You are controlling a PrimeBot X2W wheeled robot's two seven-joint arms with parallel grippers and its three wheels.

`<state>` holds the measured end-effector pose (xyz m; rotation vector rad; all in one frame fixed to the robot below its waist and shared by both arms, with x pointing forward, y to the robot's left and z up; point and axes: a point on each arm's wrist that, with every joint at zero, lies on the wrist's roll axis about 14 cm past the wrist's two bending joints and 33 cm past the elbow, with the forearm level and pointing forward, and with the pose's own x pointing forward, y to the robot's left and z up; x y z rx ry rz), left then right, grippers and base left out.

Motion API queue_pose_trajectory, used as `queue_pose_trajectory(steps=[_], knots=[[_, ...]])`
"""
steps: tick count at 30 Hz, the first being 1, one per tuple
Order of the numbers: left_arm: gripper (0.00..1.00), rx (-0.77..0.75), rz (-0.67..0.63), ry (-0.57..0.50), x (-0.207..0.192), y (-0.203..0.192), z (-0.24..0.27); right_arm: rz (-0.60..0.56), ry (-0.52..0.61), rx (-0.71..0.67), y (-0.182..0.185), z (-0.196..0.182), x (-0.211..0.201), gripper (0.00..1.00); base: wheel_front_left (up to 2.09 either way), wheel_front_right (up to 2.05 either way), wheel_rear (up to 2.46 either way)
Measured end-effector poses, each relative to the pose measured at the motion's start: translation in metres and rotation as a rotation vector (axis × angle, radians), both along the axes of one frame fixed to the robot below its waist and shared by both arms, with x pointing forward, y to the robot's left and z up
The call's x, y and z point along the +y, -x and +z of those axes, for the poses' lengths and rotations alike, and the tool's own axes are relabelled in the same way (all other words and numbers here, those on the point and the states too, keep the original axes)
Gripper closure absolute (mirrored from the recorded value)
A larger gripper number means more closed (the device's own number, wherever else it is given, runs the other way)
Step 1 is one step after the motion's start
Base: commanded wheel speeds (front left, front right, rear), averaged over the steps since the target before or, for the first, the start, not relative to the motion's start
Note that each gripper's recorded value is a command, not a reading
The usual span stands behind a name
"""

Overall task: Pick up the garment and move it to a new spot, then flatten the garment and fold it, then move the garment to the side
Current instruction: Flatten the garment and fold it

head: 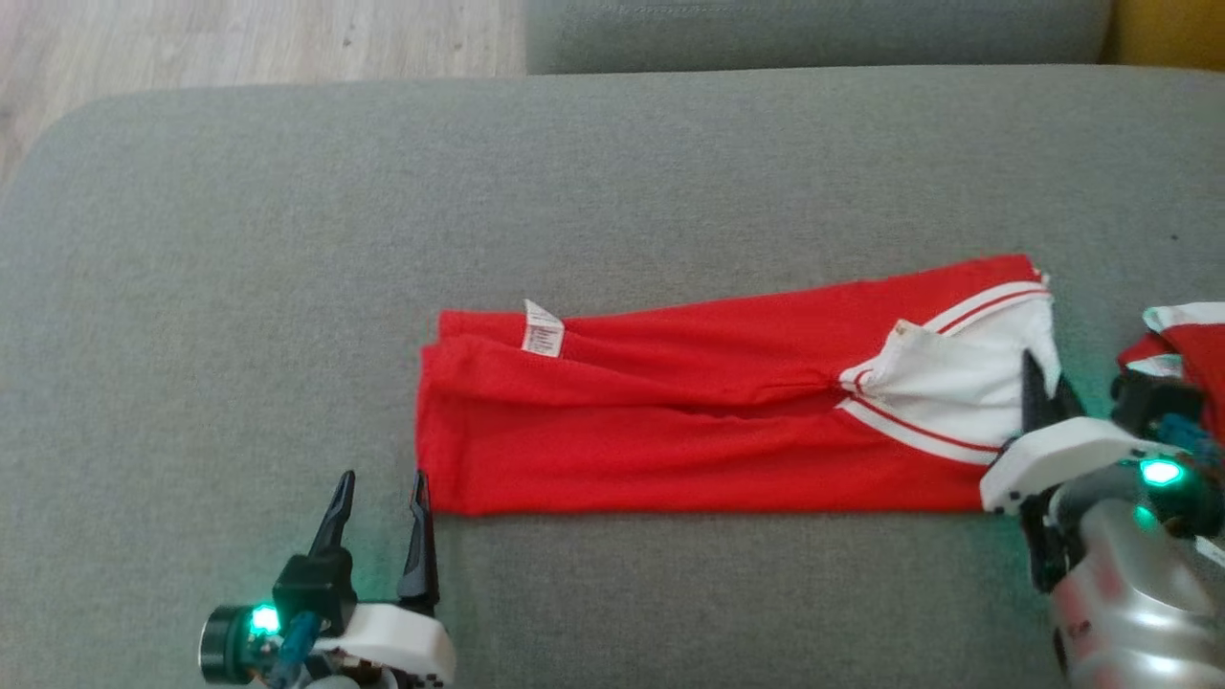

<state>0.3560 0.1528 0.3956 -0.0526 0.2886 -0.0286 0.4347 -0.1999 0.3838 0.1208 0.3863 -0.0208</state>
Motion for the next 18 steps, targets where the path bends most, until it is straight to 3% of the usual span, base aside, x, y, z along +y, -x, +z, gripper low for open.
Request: queue_pose_trajectory(steps=[4,8,16,18], knots=[[0.0,-0.012,-0.007,0.006,-0.003,-0.001,0.004,0.027,-0.002,-0.122,-0.011,0.033,0.008,1.0,0.0,0.0,0.0],[0.0,-0.016,-0.005,0.016,-0.004,0.003,0.006,0.146,-0.047,-0.234,-0.02,0.065,0.055,1.0,0.0,0.0,0.0],[0.0,-0.013,0.023,0.012,0.005,0.016,0.006,0.481,-0.228,-0.25,0.014,0.075,0.181,1.0,0.0,0.0,0.0],[0.0,-0.012,0.029,0.011,0.006,0.019,0.006,0.519,-0.245,-0.247,0.018,0.076,0.195,1.0,0.0,0.0,0.0]])
